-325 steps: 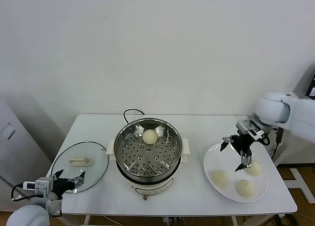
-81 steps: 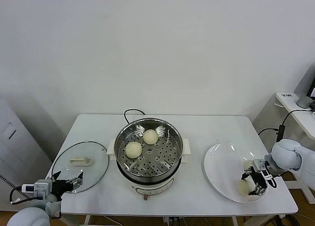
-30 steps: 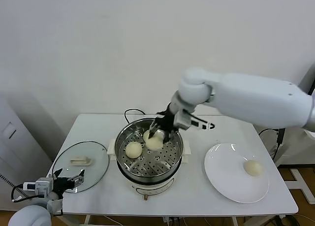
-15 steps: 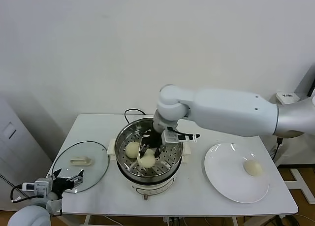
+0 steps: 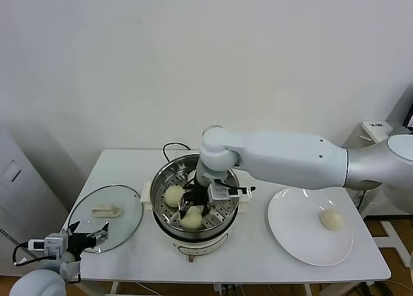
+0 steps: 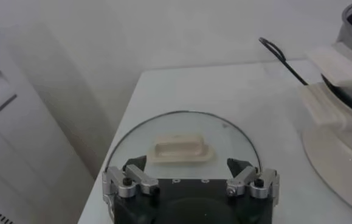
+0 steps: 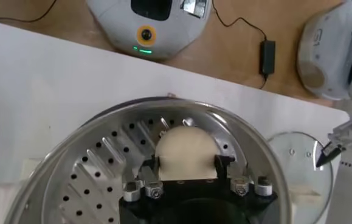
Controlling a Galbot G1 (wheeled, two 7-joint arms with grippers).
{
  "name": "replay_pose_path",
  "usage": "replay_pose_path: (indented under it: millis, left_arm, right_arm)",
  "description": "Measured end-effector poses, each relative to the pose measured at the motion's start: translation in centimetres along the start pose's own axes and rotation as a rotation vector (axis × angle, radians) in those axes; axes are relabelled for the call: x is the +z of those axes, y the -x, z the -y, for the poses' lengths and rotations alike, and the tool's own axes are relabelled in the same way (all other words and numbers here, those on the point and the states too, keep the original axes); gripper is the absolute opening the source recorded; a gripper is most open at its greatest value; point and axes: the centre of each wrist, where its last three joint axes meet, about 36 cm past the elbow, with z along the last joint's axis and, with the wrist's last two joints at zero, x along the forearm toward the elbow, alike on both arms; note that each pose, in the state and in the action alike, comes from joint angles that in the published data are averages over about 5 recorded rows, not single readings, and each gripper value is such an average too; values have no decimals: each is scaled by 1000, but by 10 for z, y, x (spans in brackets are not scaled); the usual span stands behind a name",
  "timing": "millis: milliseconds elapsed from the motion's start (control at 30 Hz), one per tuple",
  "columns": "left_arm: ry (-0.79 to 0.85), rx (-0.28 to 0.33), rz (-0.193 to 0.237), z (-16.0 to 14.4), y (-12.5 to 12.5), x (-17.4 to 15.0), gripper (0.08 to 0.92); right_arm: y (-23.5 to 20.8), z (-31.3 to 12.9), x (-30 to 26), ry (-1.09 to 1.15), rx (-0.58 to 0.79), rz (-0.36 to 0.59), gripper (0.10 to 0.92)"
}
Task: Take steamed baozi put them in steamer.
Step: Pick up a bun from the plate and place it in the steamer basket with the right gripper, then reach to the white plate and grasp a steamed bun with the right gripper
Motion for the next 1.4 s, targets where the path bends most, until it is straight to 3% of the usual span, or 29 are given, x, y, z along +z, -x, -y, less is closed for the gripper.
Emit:
replay_pose_path:
  millis: [167,500,767,967,1400]
  left_arm:
    - [0,0,-2,0,0,1,823]
    - [6,-1,-1,-1,0,-1,823]
    - [10,5,1,1,0,-3,823]
    - [12,6,0,0,0,-3,823]
    - [8,6,0,0,-1,-3,823]
  right_arm:
    - [-9,-5,5,30,5,-26,810]
    - [-66,-55,28,277,1,-132,823]
    - [-129,-158,28,713,-46,-219,823]
    - [-151,-251,9,1027,-74,-244,823]
    - [-124,-390,-39,1410,-81,-227,823]
